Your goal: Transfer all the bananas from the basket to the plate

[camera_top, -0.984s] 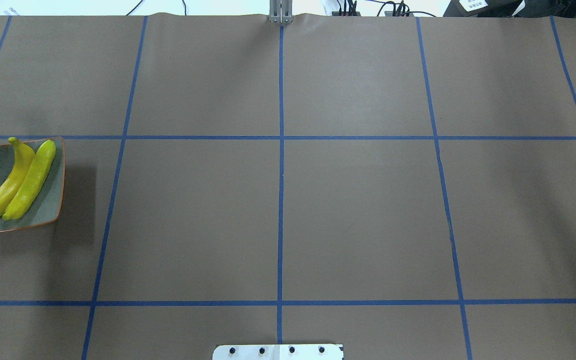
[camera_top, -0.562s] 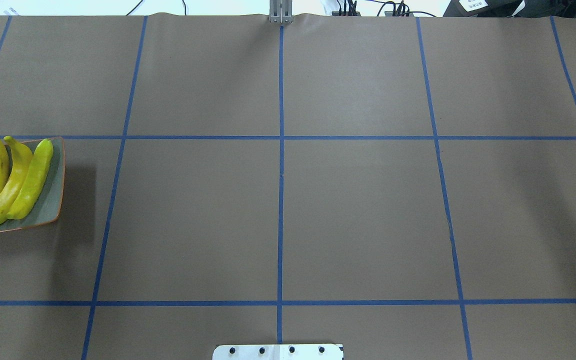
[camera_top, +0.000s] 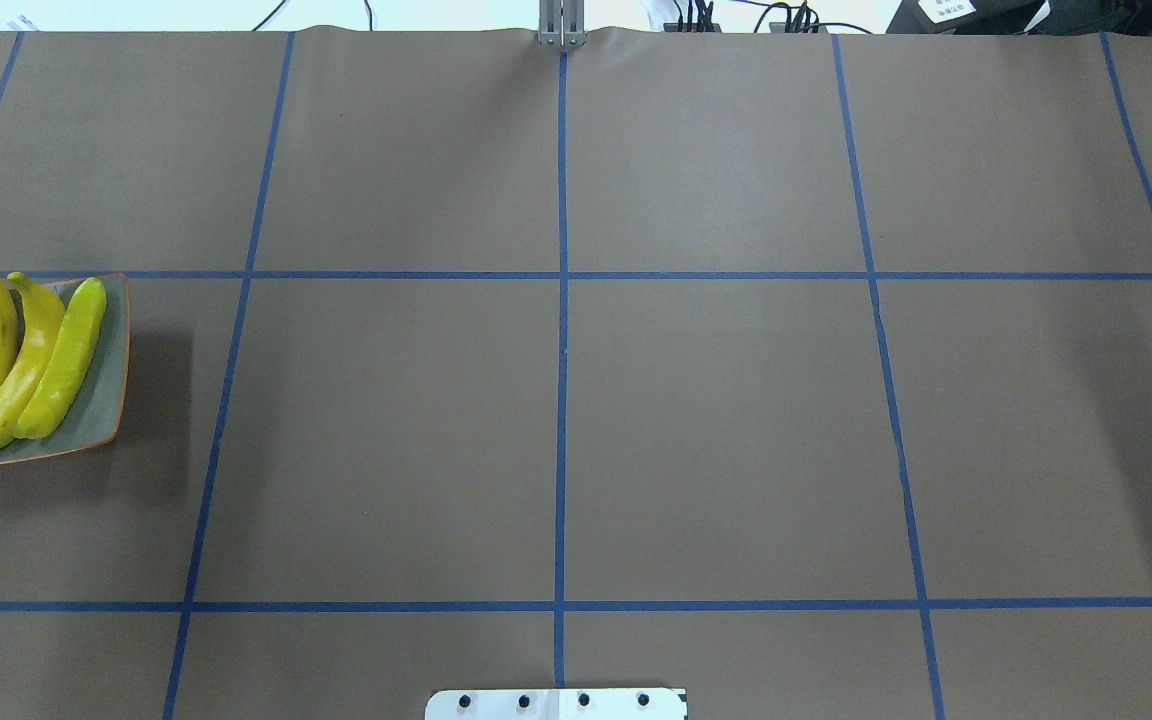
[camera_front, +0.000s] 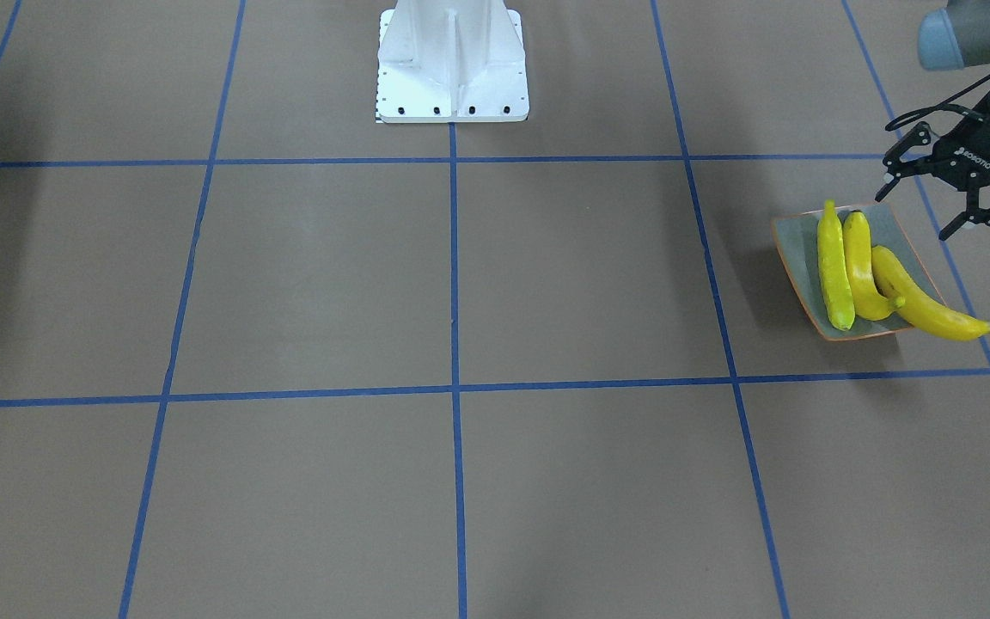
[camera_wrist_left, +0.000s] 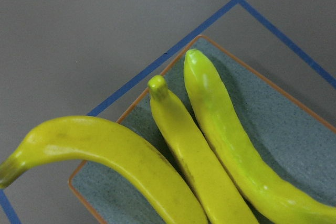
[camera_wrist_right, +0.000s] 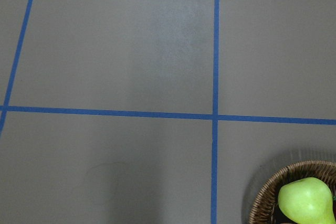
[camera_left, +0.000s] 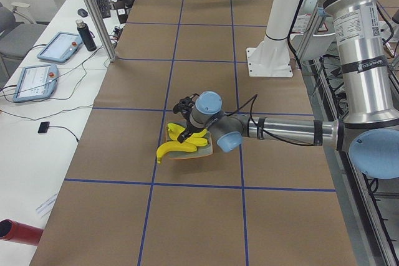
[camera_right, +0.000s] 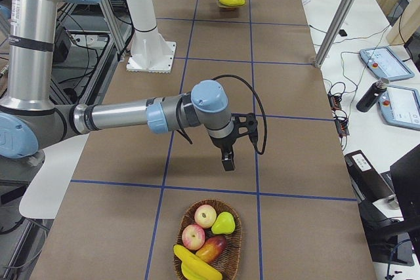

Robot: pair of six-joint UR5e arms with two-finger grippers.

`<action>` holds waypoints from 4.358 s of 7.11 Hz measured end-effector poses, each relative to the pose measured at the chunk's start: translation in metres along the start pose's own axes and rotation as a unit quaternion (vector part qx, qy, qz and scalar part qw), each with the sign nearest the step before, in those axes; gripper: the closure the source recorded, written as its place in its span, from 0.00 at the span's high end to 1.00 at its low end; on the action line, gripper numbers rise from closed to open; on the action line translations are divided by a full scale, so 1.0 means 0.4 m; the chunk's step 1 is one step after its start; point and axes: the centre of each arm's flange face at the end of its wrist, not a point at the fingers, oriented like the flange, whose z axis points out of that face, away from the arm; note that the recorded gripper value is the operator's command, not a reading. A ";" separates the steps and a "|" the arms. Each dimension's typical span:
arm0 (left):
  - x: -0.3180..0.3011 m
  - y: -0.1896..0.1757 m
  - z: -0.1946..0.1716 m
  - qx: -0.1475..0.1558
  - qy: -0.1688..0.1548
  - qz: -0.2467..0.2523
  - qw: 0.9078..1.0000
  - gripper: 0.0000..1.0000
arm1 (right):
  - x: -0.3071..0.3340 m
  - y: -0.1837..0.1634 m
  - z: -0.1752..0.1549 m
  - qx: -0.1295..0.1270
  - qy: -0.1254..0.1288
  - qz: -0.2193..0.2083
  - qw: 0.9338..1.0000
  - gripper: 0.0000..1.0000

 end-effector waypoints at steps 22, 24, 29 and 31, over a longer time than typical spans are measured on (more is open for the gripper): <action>0.020 -0.054 -0.012 0.022 0.007 0.008 1.000 1.00 | 0.605 0.383 0.403 -0.011 0.063 0.243 0.968 0.85; 0.021 -0.056 -0.012 0.022 0.007 0.008 1.000 1.00 | 0.594 0.392 0.425 -0.014 0.075 0.226 0.971 0.16; 0.020 -0.055 -0.011 0.022 0.007 0.008 1.000 1.00 | 0.574 0.355 0.414 0.000 0.094 0.200 0.975 0.00; 0.019 -0.053 -0.010 0.021 0.007 0.007 1.000 1.00 | 0.545 0.308 0.367 0.023 0.108 0.179 0.978 0.00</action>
